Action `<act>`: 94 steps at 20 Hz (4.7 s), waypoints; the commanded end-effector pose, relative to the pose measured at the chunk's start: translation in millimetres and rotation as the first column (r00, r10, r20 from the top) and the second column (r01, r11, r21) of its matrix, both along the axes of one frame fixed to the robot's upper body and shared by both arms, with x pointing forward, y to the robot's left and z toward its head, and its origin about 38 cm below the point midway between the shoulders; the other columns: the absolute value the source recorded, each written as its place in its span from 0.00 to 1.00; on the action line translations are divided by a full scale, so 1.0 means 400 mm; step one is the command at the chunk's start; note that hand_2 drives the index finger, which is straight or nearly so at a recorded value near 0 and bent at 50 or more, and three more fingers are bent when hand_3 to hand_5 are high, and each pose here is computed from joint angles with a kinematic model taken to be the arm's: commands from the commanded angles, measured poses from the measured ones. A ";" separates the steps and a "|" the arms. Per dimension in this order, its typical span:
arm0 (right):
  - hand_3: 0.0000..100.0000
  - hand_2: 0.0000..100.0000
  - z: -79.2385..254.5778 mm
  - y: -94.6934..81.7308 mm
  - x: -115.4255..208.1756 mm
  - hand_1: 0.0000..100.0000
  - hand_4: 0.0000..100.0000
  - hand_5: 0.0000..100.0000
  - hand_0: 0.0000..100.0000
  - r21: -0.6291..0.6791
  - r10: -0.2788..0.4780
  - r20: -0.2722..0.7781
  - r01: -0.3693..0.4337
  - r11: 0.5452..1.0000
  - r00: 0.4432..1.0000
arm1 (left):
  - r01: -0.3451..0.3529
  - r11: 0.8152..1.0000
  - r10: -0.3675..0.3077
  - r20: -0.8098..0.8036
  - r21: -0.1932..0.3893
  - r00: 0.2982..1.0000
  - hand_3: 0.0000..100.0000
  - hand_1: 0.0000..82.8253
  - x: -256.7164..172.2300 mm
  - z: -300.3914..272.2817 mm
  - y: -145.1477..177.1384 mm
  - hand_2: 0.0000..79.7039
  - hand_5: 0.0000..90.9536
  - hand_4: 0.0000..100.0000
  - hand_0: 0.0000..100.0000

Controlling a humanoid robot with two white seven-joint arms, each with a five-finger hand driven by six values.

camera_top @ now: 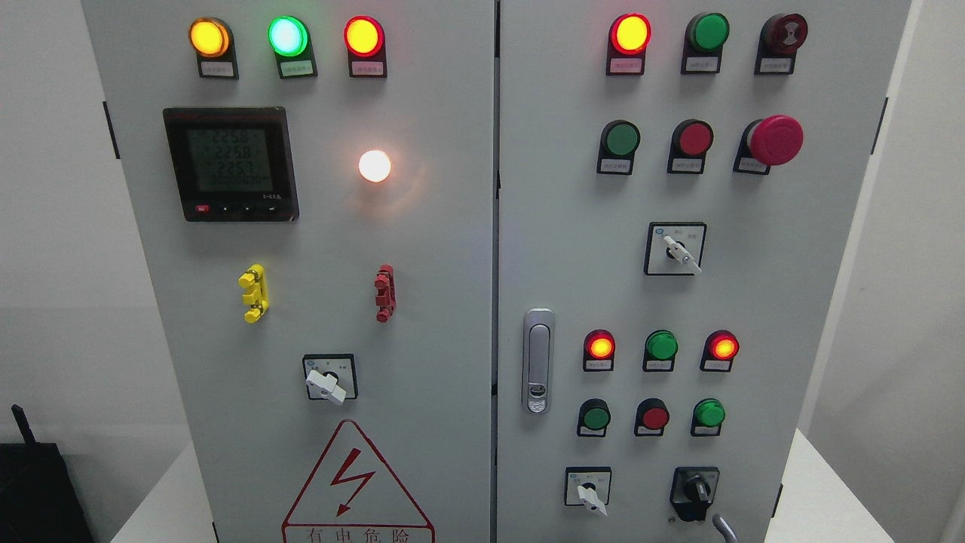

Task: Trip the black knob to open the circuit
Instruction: 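Reach the right hand up to the black rotary knob, then grip the black knob with the right hand and twist it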

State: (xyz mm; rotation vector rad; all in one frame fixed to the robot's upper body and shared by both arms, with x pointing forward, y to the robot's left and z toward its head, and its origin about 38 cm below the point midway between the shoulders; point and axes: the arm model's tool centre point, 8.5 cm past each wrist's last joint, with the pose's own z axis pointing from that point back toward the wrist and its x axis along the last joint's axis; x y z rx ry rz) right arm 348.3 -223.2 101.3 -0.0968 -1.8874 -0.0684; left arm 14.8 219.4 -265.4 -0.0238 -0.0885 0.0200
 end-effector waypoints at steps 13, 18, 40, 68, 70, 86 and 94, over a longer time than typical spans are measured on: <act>1.00 0.04 0.036 0.018 0.011 1.00 1.00 0.90 1.00 0.007 0.015 0.044 -0.015 1.000 0.999 | -0.003 1.000 0.003 -0.002 -0.001 1.000 0.00 0.47 -0.001 0.000 -0.001 0.00 0.00 0.00 0.12; 1.00 0.04 0.038 0.031 0.011 1.00 1.00 0.90 1.00 0.009 0.027 0.046 -0.028 1.000 0.999 | -0.003 1.000 0.003 -0.002 -0.001 1.000 0.00 0.47 -0.001 0.000 -0.001 0.00 0.00 0.00 0.12; 1.00 0.05 0.061 0.077 0.006 1.00 1.00 0.89 1.00 0.016 0.072 0.073 -0.073 0.997 0.995 | -0.003 1.000 0.003 -0.002 -0.001 1.000 0.00 0.47 -0.001 0.000 -0.001 0.00 0.00 0.00 0.12; 1.00 0.06 0.089 0.137 -0.007 1.00 1.00 0.89 1.00 0.042 0.119 0.090 -0.123 0.992 0.989 | -0.003 1.000 0.003 -0.002 -0.001 1.000 0.00 0.47 -0.001 0.000 -0.001 0.00 0.00 0.00 0.12; 1.00 0.06 0.093 0.137 -0.008 1.00 1.00 0.89 1.00 0.043 0.119 0.096 -0.123 0.991 0.988 | -0.003 1.000 0.003 -0.002 -0.001 1.000 0.00 0.47 -0.001 0.000 -0.001 0.00 0.00 0.00 0.12; 1.00 0.06 0.106 0.144 0.004 1.00 1.00 0.89 1.00 0.043 0.125 0.095 -0.129 0.991 0.988 | -0.003 1.000 0.003 -0.002 -0.001 1.000 0.00 0.47 -0.001 0.000 -0.001 0.00 0.00 0.00 0.12; 1.00 0.06 0.113 0.143 0.011 1.00 1.00 0.89 1.00 0.071 0.119 0.101 -0.126 0.989 0.988 | -0.003 1.000 0.003 -0.002 -0.001 1.000 0.00 0.47 -0.001 0.000 -0.001 0.00 0.00 0.00 0.12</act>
